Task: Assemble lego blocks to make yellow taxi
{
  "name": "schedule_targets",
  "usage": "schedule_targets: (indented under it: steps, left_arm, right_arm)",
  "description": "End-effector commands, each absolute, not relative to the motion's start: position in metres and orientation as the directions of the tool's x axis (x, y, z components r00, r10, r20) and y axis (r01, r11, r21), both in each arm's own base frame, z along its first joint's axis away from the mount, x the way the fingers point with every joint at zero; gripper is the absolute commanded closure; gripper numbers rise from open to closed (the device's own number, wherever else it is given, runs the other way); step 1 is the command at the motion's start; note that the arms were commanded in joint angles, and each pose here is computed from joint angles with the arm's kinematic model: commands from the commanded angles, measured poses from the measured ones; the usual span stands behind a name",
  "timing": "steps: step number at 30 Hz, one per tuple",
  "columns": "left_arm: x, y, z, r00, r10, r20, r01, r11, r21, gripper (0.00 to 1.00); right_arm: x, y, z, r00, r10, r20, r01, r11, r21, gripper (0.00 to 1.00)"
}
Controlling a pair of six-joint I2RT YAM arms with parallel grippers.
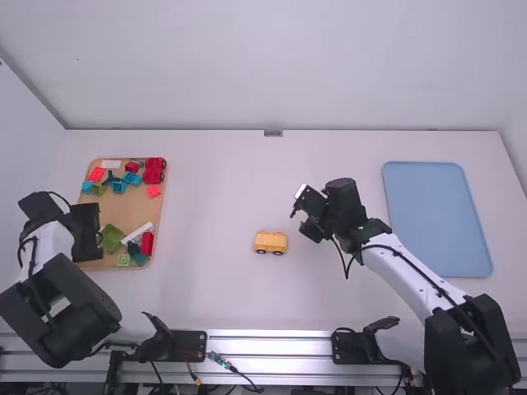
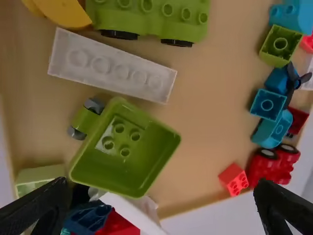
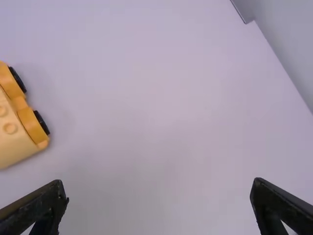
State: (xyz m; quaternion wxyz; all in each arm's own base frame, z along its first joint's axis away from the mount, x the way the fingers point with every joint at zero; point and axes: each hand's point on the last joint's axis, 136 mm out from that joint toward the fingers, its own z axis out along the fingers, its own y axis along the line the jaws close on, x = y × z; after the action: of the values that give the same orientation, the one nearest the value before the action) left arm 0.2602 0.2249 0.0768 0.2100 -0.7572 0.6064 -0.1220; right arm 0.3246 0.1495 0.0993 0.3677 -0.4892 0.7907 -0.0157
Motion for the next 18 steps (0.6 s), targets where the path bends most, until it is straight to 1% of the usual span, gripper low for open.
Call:
schedule_targets:
  steps: [1,3,5,6,7,10,14,16,17,18]
  left_arm:
    - [0.257,0.238,0.092,0.264,-0.959,-0.108,-0.852,-0.179,-0.492,0.01]
    - [0.253,0.248,0.098,0.242,-0.957,-0.159,-0.864,-0.138,-0.484,0.01]
    - [0.249,0.253,0.101,0.249,-0.952,-0.18,-0.875,-0.141,-0.463,0.01]
    - [0.244,0.256,0.104,0.262,-0.944,-0.201,-0.887,-0.154,-0.436,0.01]
    - [0.236,0.262,0.107,0.303,-0.929,-0.212,-0.896,-0.202,-0.394,0.01]
    - [0.231,0.273,0.111,0.337,-0.914,-0.224,-0.908,-0.252,-0.335,0.01]
    - [0.238,0.287,0.108,0.332,-0.925,-0.184,-0.926,-0.282,-0.253,0.01]
    - [0.238,0.294,0.097,0.349,-0.929,-0.121,-0.928,-0.325,-0.181,0.01]
    - [0.235,0.295,0.088,0.383,-0.92,-0.084,-0.92,-0.372,-0.123,0.01]
    - [0.234,0.295,0.087,0.388,-0.918,-0.08,-0.919,-0.378,-0.115,0.0]
  right_arm:
    - [0.322,0.15,0.101,-0.251,-0.779,-0.574,-0.761,0.525,-0.38,0.01]
    - [0.322,0.15,0.101,-0.25,-0.778,-0.576,-0.762,0.525,-0.379,0.01]
    - [0.322,0.151,0.101,-0.248,-0.777,-0.579,-0.765,0.523,-0.375,0.01]
    - [0.322,0.151,0.102,-0.246,-0.776,-0.581,-0.766,0.523,-0.374,0.01]
    - [0.322,0.152,0.102,-0.244,-0.777,-0.58,-0.767,0.521,-0.375,0.01]
    - [0.322,0.151,0.101,-0.247,-0.777,-0.579,-0.766,0.523,-0.374,0.01]
    - [0.321,0.152,0.101,-0.247,-0.777,-0.579,-0.767,0.522,-0.373,0.01]
    - [0.321,0.151,0.101,-0.249,-0.777,-0.578,-0.767,0.523,-0.373,0.01]
    - [0.321,0.151,0.101,-0.25,-0.778,-0.577,-0.767,0.522,-0.372,0.01]
    - [0.321,0.151,0.101,-0.25,-0.778,-0.577,-0.767,0.522,-0.372,0.01]
